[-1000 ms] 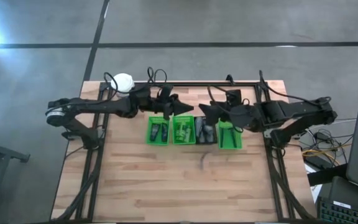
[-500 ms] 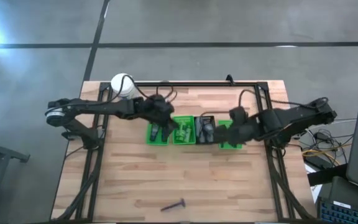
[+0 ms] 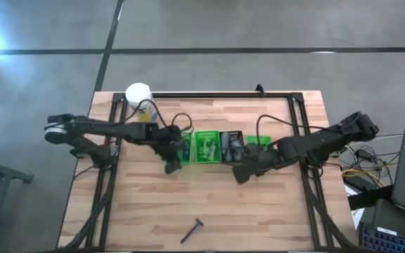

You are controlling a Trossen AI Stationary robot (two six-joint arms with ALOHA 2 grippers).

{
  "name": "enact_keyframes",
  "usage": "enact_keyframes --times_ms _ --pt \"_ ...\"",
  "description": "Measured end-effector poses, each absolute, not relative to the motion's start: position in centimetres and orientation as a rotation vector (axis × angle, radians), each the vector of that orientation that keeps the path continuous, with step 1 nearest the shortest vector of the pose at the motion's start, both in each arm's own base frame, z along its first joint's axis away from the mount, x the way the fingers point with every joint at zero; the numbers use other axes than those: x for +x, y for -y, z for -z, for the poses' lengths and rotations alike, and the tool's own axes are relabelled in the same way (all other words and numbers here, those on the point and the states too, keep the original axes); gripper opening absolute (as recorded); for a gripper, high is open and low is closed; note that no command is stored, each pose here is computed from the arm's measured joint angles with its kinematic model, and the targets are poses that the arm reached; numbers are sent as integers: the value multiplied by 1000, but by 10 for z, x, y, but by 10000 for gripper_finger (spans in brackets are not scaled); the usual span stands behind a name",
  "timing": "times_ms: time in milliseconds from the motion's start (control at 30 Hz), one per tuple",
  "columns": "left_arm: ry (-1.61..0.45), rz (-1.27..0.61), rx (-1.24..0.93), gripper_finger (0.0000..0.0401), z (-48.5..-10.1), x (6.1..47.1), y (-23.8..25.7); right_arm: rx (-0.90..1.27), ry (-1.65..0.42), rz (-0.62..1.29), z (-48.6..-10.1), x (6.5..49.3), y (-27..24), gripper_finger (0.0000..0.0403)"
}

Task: Pick & Place Travel size toiletries
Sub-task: Put the blue razor into the right green bin

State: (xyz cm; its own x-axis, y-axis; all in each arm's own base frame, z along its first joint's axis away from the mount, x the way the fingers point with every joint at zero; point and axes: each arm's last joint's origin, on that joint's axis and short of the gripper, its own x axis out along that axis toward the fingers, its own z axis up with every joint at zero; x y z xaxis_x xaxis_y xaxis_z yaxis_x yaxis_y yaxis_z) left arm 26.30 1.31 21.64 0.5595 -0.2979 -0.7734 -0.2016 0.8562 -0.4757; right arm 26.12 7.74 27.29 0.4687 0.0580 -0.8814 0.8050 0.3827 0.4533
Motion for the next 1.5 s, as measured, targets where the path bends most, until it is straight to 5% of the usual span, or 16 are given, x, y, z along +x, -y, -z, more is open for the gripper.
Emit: enact_keyframes --times_ms 433,767,1067,1500 --pt "-1016 -194 -612 224 -213 267 111 994 -1021 613 -257 252 -76 345" --pt "-944 32 -231 236 -202 263 166 898 -1089 746 -265 235 -78 359" --pt "-851 -70 -390 236 -209 299 210 695 -1144 734 -286 211 -77 362" --pt "-1132 -237 -485 236 -189 349 265 539 -995 652 -307 187 -72 363"
